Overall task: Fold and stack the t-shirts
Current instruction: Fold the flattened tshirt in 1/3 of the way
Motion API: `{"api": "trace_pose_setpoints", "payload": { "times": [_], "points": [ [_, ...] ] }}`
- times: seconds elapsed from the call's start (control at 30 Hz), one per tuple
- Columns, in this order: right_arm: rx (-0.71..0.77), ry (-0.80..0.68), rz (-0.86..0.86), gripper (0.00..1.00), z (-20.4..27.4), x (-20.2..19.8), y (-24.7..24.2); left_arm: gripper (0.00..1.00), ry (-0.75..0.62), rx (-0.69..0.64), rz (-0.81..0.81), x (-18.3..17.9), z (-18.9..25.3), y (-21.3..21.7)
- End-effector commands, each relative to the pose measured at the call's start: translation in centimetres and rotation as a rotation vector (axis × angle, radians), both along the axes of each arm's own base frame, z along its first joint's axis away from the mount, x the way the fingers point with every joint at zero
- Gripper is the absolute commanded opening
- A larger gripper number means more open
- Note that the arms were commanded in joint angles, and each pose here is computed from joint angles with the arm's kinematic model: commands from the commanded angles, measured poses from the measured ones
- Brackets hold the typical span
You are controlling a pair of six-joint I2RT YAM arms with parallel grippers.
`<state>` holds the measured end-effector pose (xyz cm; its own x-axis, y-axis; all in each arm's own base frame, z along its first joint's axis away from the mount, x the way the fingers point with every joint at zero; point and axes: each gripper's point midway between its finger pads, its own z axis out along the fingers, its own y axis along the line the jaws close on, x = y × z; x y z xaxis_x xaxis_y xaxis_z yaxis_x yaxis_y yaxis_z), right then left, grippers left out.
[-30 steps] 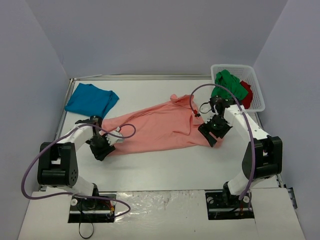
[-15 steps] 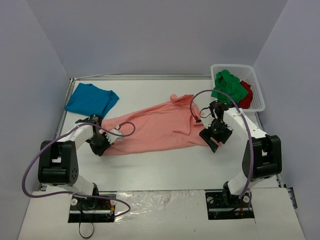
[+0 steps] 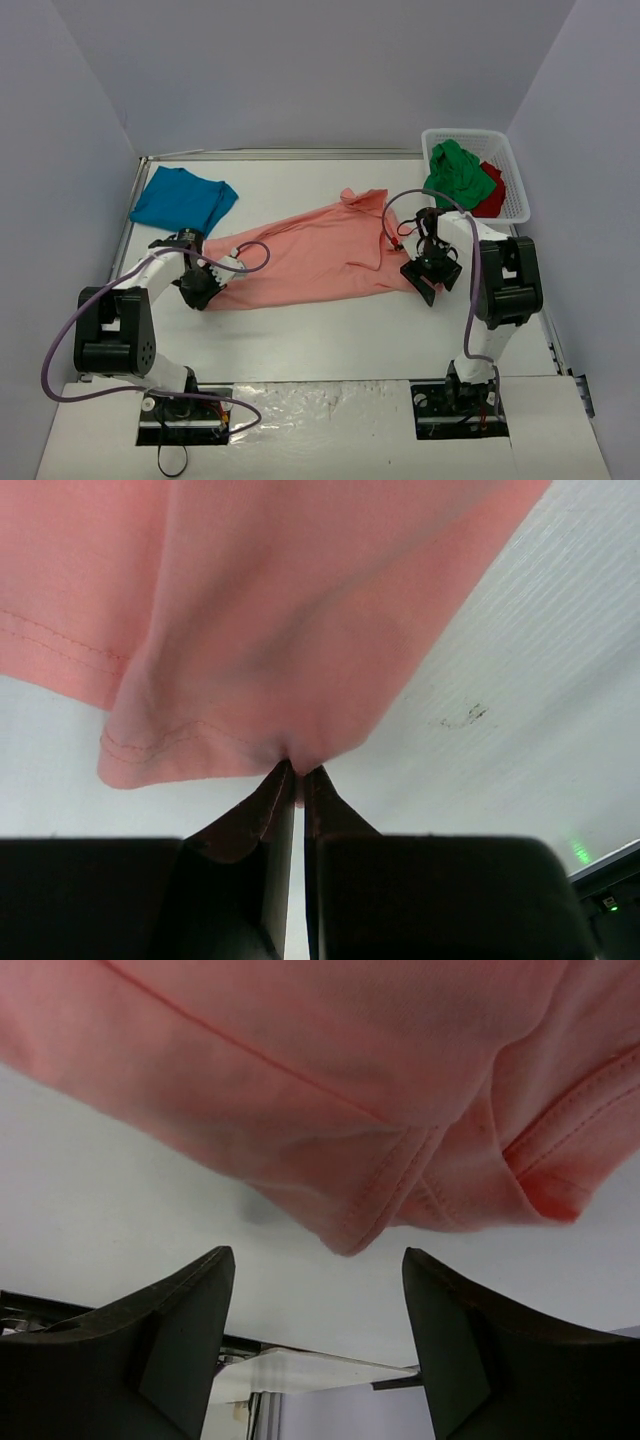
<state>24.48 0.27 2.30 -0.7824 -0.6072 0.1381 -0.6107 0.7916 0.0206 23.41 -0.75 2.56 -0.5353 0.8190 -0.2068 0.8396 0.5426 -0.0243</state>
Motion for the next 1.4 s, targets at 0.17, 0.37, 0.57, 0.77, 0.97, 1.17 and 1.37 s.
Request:
{"api": "trace_pose_setpoints", "payload": {
  "times": [0.17, 0.37, 0.57, 0.77, 0.97, 1.17, 1.37],
  "points": [
    [-0.012, 0.006, -0.022, 0.59, -0.6, 0.9, -0.5, 0.02, -0.047, -0.023, 0.007, 0.2, 1.2, -0.3],
    [-0.006, 0.002, -0.028, 0.23, -0.8, 0.9, -0.4, 0.02, -0.061, -0.036, 0.013, 0.4, 1.6, -0.5],
    [-0.032, -0.028, -0.038, 0.0, 0.1, 0.6, -1.2, 0.02, -0.052, -0.029, 0.014, 0.6, 1.3, -0.4],
    [-0.026, -0.099, -0.057, 0.0, 2.4, 0.7, -2.2, 0.03, -0.063, -0.001, 0.015, 0.7, 1.4, 0.1],
    [0.004, -0.147, -0.083, 0.0, 4.6, 0.7, -3.1, 0.02, -0.103, 0.009, 0.026, 0.9, 3.1, 0.6],
    [0.018, -0.125, -0.084, 0.0, 4.1, 0.0, -3.0, 0.02, -0.136, -0.008, 0.034, 1.1, 4.5, 0.4],
    [0.054, -0.104, -0.082, 0.0, 3.2, 0.7, -2.6, 0.02, -0.155, -0.002, 0.041, 1.0, 4.5, 0.5]
  ]
}}
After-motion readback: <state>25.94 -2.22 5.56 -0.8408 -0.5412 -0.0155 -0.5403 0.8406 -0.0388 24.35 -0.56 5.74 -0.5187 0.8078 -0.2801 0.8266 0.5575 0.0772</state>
